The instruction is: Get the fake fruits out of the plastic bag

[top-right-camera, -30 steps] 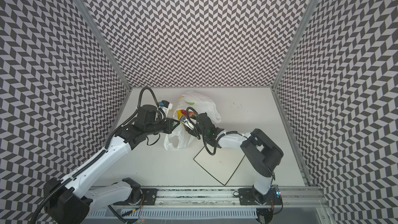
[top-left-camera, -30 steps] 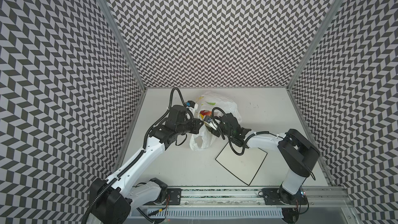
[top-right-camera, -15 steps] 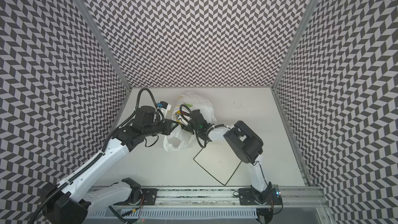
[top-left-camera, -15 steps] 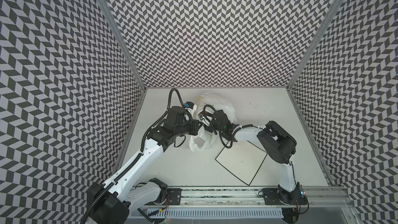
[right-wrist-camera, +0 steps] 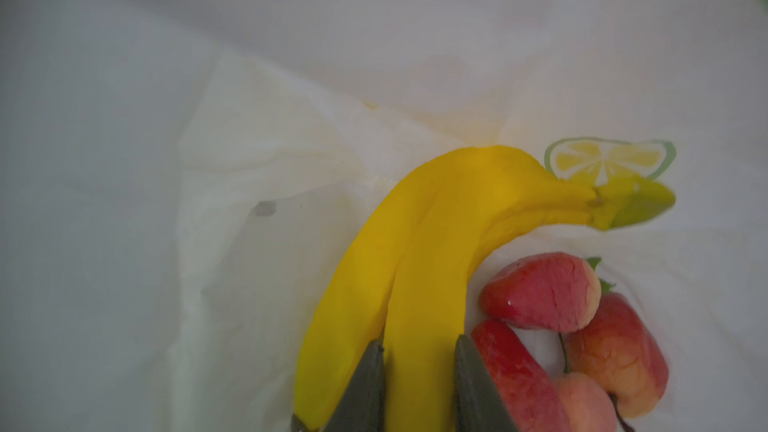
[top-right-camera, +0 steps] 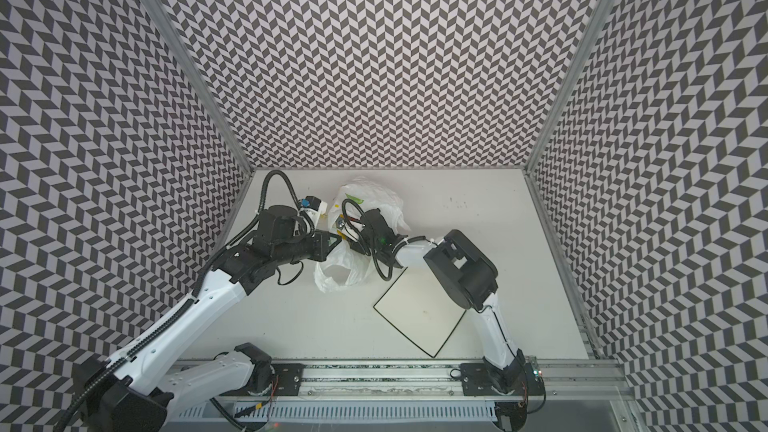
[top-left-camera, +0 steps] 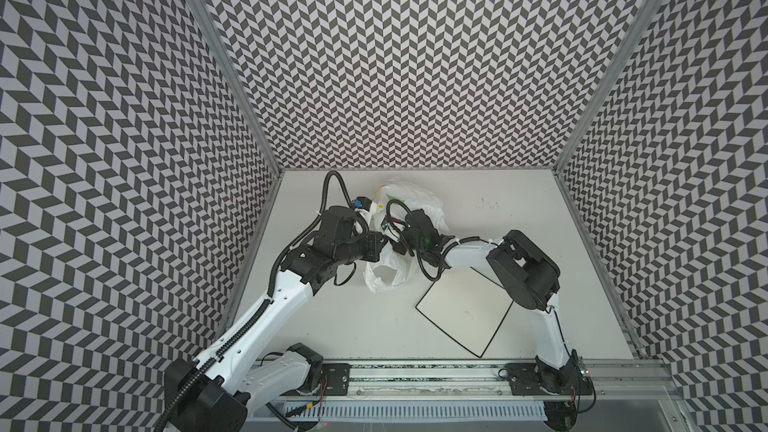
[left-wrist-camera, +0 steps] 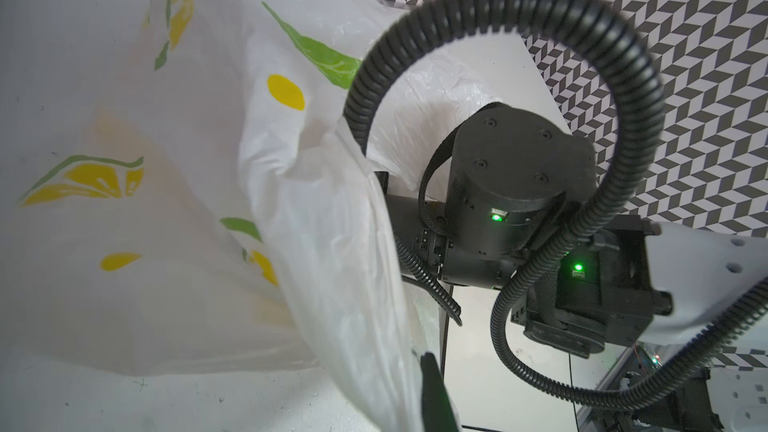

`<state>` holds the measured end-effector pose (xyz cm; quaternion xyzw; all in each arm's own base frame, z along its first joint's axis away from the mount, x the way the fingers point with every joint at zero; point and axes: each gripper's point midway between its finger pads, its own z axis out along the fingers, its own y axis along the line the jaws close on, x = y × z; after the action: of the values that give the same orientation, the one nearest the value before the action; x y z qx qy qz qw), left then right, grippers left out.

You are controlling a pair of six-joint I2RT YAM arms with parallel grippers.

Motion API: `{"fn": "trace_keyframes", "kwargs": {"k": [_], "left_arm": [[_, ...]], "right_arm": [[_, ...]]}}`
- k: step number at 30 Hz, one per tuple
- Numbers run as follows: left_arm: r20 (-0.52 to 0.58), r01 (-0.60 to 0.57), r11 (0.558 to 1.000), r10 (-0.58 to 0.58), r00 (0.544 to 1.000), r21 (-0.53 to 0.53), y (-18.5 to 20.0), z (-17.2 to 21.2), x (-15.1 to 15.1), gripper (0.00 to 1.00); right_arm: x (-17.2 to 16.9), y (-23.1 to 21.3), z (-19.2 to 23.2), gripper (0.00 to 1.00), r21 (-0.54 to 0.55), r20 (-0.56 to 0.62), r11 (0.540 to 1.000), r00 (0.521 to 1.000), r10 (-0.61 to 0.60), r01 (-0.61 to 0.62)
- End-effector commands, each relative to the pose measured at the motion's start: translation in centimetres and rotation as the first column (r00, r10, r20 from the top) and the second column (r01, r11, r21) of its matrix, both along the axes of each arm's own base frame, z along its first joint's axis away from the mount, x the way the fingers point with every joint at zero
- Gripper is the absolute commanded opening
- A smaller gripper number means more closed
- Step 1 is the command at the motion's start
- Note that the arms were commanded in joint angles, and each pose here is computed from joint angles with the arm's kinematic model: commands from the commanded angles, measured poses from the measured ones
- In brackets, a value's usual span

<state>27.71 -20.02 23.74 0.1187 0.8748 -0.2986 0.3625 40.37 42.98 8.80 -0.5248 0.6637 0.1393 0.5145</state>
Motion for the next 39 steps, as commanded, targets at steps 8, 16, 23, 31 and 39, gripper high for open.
{"fn": "trace_keyframes", "kwargs": {"k": [8,16,23,31,39], "left_arm": [[0.019,-0.113,0.994,0.113,0.993,-0.009,1.7,-0.7,0.3,0.00],[0.015,-0.141,0.990,0.141,0.990,-0.026,1.8,-1.5,0.8,0.00],[0.010,-0.119,0.992,0.120,0.993,-0.027,1.6,-1.9,0.4,0.00],[-0.001,-0.053,0.998,0.053,0.999,-0.023,1.1,-1.5,-0.7,0.00],[-0.002,0.008,1.000,-0.008,1.000,0.009,0.6,-0.9,-1.0,0.00]], "right_arm": [[-2.8,-1.9,5.0,0.10,0.051,-0.113,0.999,0.994,-0.007,0.013],[-6.3,-4.7,6.9,0.09,0.056,-0.194,0.998,0.981,-0.015,0.026],[-4.0,-4.2,5.4,0.41,0.050,-0.163,0.994,0.983,-0.083,0.092],[1.5,-2.3,3.1,0.62,0.001,-0.050,0.992,0.991,-0.128,0.128],[2.3,-0.2,-1.0,0.79,0.010,-0.127,0.997,0.989,-0.077,0.079]]}}
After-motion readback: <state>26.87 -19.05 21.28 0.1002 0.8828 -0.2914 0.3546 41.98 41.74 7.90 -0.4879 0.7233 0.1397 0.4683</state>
